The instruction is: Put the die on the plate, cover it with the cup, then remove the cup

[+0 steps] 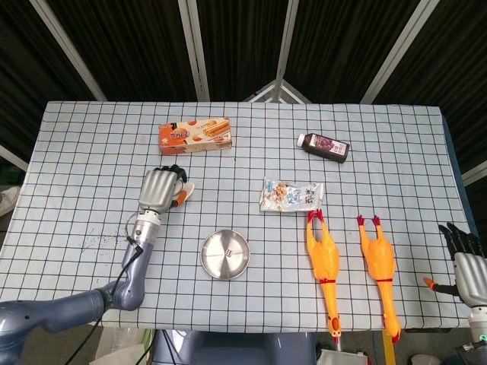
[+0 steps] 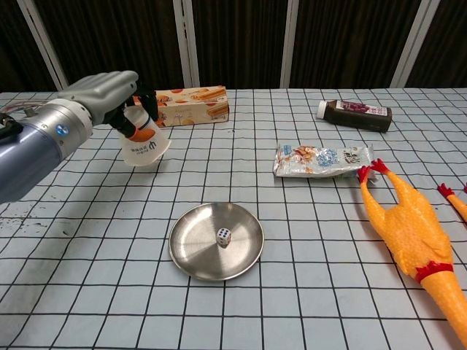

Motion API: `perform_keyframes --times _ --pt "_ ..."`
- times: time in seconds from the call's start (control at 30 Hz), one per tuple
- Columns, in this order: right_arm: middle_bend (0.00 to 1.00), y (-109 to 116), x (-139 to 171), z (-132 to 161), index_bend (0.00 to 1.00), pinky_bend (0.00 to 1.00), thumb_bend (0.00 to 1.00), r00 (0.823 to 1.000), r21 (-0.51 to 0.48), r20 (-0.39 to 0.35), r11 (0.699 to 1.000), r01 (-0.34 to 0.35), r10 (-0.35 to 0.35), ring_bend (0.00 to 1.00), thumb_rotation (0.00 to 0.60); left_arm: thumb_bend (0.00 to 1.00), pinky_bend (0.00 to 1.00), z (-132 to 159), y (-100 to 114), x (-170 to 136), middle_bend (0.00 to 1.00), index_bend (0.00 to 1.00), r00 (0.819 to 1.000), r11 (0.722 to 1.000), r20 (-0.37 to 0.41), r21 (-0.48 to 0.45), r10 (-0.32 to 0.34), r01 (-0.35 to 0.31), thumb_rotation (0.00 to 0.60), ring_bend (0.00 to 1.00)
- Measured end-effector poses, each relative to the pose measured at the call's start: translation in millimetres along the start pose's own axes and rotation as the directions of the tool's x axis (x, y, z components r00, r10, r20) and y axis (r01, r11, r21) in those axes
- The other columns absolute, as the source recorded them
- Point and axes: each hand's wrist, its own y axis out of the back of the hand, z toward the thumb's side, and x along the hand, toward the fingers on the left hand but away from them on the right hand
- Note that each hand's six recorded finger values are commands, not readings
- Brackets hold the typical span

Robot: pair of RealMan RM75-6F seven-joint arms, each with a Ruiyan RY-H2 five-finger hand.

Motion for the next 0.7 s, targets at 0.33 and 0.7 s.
perform_keyframes --times 0.33,0.7 --pt "0.02 5 2 1 0.02 0.0 0.09 1.0 -0.013 -0.01 1.0 0.014 -0.014 0.07 0.6 0.49 0.45 60 9 -25 0.39 0.48 0.991 0.993 0.114 -0.082 -0.077 0.087 0.6 0.41" --pt "0.02 10 4 0 0.03 0.0 0.09 1.0 -0.027 -0.015 0.999 0.027 -0.027 0.07 0.6 0.49 0.43 115 11 -55 0.39 0.48 0.966 0.985 0.2 -0.016 -0.163 0.17 0.6 0.41"
